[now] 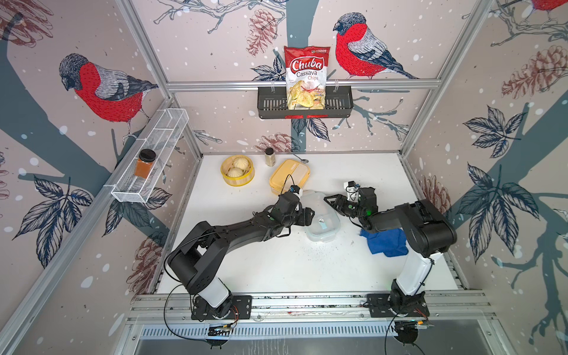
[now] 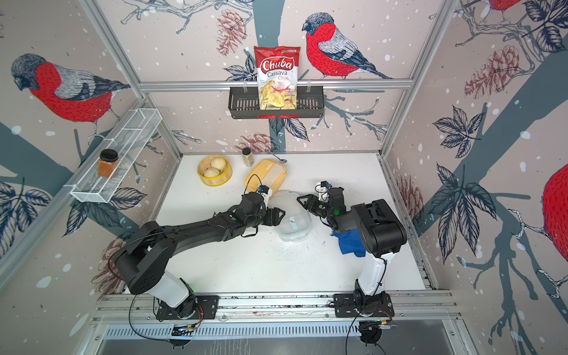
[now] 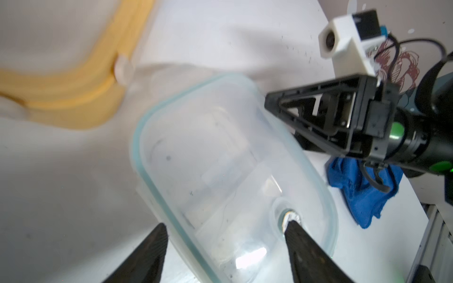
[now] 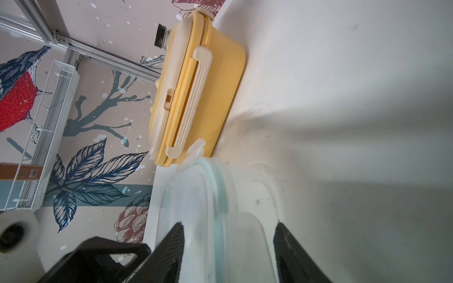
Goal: Wipe the insides of the lunch boxes
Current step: Adjust the lunch box at the center of the board.
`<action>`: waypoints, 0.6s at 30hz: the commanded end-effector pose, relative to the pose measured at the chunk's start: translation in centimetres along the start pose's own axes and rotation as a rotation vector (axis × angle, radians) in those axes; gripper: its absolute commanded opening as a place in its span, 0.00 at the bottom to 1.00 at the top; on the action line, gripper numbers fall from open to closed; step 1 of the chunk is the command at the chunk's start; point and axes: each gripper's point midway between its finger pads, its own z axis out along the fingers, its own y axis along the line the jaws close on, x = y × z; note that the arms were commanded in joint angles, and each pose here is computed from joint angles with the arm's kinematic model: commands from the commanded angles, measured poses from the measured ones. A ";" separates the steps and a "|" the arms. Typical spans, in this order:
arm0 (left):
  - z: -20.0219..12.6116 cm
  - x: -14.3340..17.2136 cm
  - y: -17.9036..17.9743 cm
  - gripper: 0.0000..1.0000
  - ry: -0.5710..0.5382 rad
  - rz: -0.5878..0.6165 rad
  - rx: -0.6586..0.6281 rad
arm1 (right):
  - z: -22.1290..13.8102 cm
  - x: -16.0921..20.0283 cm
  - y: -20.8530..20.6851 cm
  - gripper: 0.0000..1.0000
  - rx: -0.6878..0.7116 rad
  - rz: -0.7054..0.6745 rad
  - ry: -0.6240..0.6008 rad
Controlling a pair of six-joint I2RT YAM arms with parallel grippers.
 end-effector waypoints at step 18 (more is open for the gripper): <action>-0.9 -1.3 -0.1 0.78 0.016 -0.054 -0.061 | -0.8 2.7 2.1 0.60 0.003 0.026 -0.010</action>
